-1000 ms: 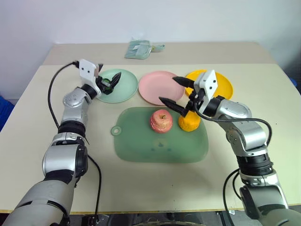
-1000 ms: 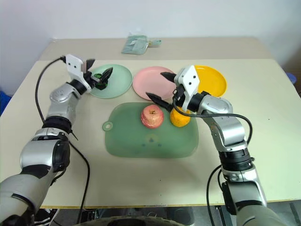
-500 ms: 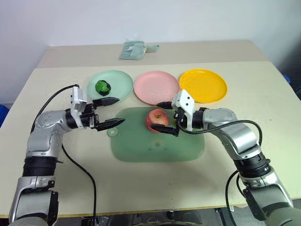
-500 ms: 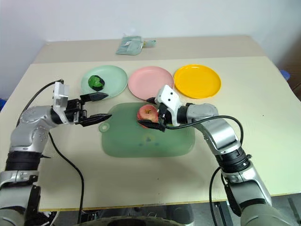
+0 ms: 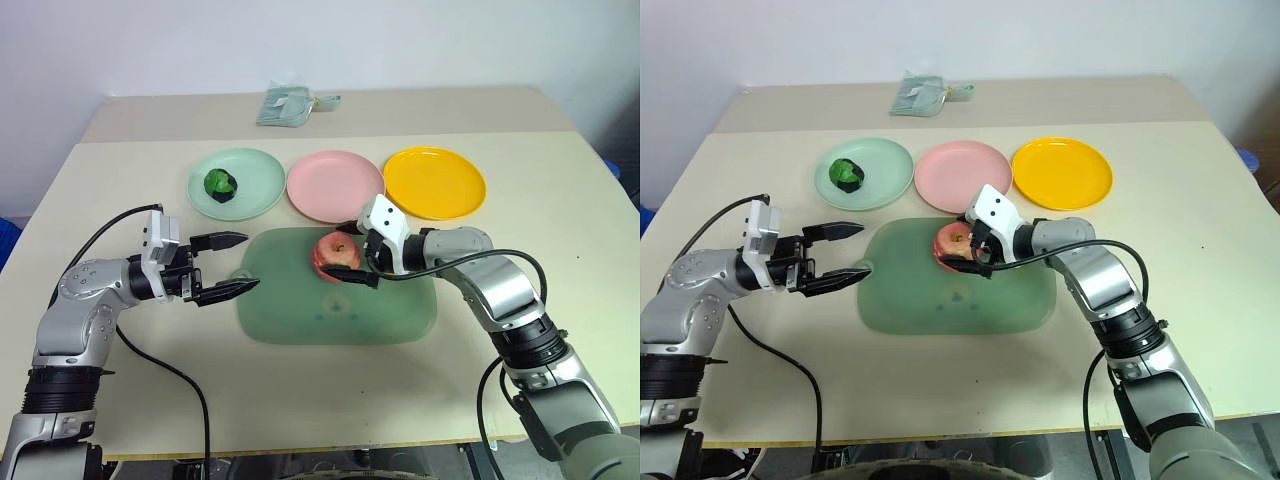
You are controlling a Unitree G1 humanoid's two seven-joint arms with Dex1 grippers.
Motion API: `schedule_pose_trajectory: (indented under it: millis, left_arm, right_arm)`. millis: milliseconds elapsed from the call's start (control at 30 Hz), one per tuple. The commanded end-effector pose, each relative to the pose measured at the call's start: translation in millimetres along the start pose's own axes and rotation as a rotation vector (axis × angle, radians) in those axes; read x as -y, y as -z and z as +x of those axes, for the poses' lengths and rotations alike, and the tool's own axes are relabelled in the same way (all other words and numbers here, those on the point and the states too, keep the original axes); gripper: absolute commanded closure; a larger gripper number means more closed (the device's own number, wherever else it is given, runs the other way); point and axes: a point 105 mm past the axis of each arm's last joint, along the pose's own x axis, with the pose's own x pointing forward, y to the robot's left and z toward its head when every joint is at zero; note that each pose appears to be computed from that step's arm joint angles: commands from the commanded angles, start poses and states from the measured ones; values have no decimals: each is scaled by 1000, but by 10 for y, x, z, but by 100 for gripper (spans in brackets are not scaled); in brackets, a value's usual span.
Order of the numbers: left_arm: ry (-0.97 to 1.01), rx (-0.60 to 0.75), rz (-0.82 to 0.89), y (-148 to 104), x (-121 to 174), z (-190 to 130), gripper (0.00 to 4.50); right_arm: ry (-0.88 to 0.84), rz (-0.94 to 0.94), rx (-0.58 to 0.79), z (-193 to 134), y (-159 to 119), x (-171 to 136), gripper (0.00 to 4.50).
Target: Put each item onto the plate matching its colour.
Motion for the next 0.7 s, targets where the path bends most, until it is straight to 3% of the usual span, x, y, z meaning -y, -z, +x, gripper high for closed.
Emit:
schedule_pose_trajectory:
  millis: [33,100,133,267,333,433,567,700]
  left_arm:
    - [-18,25,37,-98,-2,-38,0]
    - [-34,33,40,-97,-25,-43,0]
    - [-42,39,38,-96,-40,-50,0]
    - [-116,61,71,-120,-154,-55,0]
    - [-122,78,58,-141,-176,-40,0]
    - [-175,80,70,-138,-265,-12,0]
    - [-271,43,138,-69,-411,26,0]
    - [-259,60,134,-85,-387,54,0]
  right_arm:
    - [-31,-27,25,0,-115,-50,81]
    - [-14,1,72,0,-206,-18,168]
    - [-9,12,113,-13,-288,1,175]
    - [93,66,267,-49,-590,205,175]
    - [239,85,312,-67,-675,469,175]
    - [470,50,302,-104,-671,851,175]
    - [639,40,236,-43,-520,1106,175]
    - [549,96,264,130,-485,1000,175]
